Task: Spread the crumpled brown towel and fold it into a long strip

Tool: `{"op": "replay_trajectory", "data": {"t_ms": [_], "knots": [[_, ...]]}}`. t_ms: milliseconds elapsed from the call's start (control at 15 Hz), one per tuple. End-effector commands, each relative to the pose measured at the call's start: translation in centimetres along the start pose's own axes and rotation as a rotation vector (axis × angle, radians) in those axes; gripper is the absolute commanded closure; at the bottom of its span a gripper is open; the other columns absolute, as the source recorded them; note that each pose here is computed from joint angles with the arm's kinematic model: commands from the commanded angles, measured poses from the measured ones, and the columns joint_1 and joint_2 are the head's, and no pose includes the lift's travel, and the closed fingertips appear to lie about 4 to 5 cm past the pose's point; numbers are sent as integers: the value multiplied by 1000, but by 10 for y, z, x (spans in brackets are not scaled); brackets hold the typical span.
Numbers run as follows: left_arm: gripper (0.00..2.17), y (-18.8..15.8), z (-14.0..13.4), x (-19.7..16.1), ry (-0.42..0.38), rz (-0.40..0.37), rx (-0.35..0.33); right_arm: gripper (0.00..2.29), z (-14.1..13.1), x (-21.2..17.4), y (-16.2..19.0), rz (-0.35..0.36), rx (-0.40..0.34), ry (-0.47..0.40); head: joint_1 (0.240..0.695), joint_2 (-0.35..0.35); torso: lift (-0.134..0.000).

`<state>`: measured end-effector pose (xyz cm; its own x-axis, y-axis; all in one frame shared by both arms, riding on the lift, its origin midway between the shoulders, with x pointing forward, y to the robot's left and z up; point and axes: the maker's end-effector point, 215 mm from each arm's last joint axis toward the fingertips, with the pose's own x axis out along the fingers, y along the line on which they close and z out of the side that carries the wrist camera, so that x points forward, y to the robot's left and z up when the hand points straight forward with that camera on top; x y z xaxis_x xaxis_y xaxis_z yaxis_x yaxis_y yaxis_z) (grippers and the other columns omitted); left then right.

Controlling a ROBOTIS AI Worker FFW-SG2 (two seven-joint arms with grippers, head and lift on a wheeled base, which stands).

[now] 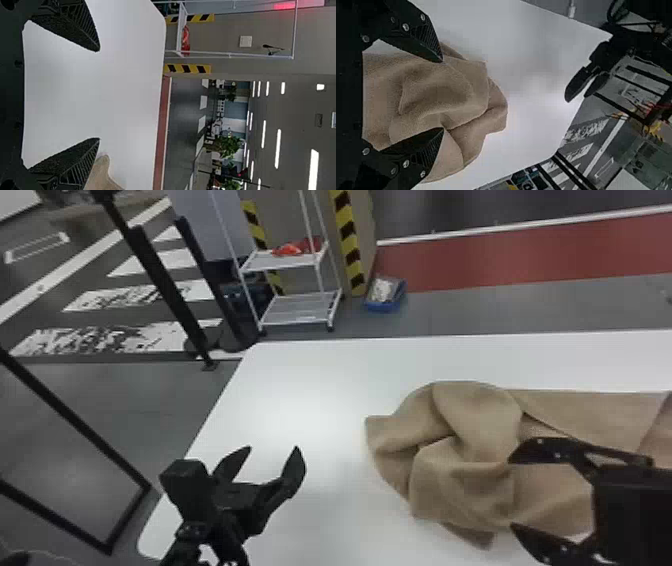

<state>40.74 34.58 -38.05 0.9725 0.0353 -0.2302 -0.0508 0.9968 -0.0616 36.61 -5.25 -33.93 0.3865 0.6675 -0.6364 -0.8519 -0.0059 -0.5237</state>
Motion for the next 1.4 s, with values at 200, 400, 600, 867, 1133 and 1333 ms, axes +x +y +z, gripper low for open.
{"op": "replay_trajectory", "data": {"t_ms": [200, 400, 600, 867, 1133, 1333], "knots": [[73, -3, 4, -2, -5, -4, 3, 603, -28, -12, 27, 73, -195, 148, 695, 350, -125], [73, -3, 3, -2, -4, -3, 3, 667, -46, -10, 44, 117, -219, 211, 695, 350, -125], [73, -3, 1, -1, 1, -4, 1, 667, -48, 1, 61, 160, -230, 220, 695, 350, -125], [73, -4, 0, -1, 0, -7, -2, 670, -34, 30, 74, 205, -259, 193, 695, 350, -125], [73, 2, -3, -4, 4, 2, -9, 670, -29, 63, 71, 234, -259, 179, 695, 350, -125], [73, 6, -4, -5, 5, 8, -20, 670, -23, 84, 72, 261, -269, 178, 695, 350, -125]]}}
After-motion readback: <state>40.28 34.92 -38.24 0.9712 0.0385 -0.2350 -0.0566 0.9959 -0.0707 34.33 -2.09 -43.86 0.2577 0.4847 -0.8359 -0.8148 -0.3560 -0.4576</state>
